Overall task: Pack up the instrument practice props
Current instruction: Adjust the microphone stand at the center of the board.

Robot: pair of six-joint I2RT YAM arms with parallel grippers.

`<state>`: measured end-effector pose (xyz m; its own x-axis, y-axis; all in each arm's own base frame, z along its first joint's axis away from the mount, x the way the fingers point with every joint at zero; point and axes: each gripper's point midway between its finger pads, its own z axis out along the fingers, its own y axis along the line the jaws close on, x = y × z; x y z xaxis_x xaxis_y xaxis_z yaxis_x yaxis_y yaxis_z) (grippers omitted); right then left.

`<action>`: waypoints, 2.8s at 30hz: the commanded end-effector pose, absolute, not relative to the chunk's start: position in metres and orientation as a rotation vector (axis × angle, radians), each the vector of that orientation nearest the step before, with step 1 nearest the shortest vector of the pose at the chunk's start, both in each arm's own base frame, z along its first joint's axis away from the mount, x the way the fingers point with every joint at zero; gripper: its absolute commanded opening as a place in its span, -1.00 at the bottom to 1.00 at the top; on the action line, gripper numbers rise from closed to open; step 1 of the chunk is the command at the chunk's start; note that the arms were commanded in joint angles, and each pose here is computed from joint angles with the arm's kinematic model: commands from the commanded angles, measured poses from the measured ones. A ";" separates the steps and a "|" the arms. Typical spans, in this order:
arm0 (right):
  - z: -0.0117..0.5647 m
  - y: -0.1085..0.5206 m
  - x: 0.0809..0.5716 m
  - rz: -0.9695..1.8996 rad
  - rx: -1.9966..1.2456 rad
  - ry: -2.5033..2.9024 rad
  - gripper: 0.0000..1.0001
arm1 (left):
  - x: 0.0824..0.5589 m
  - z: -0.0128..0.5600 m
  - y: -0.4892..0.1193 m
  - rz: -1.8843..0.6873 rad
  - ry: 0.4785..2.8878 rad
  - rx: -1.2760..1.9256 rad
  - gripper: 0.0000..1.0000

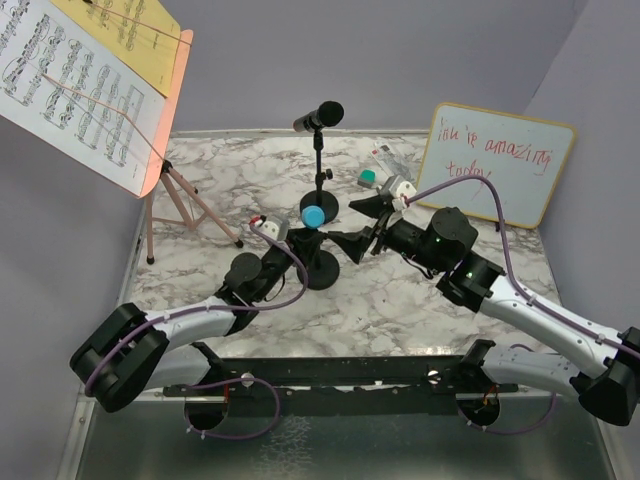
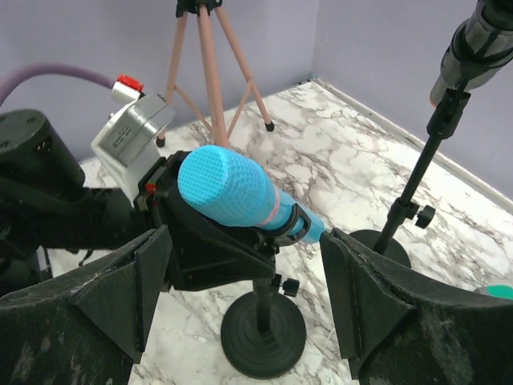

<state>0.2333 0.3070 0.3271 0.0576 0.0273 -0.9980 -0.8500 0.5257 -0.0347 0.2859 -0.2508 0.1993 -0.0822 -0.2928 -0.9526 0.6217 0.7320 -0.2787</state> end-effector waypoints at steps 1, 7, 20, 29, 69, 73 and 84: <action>0.326 0.310 0.233 0.823 -0.744 1.427 0.64 | 0.290 0.204 -0.234 -0.642 1.452 0.127 -0.72; 0.334 0.310 0.238 0.834 -0.692 1.434 0.64 | 0.292 0.204 -0.227 -0.493 1.467 -0.009 -0.74; 0.345 0.321 0.248 0.844 -0.670 1.519 0.64 | 0.291 0.202 -0.235 -0.410 1.493 -0.013 -0.36; 0.339 0.342 0.254 0.908 -0.678 1.598 0.64 | 0.292 0.199 -0.237 -0.379 1.507 0.015 -0.29; 0.270 0.337 0.227 0.947 -0.815 1.715 -0.89 | 0.289 0.198 -0.238 -0.853 1.403 0.231 0.42; 0.260 0.340 0.218 0.992 -0.853 1.735 -0.96 | 0.293 0.193 -0.238 -0.843 1.408 0.216 0.30; 0.218 0.308 0.209 0.879 -0.821 1.897 -0.91 | 0.295 0.189 -0.215 -0.746 1.399 0.161 -0.53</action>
<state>0.2316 0.3306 0.2969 -0.1946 -0.0178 -0.9807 -0.8624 0.4795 0.1625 0.2877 -0.2354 0.1798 -0.0662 -0.3320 -0.9410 0.6268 0.7199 -0.2981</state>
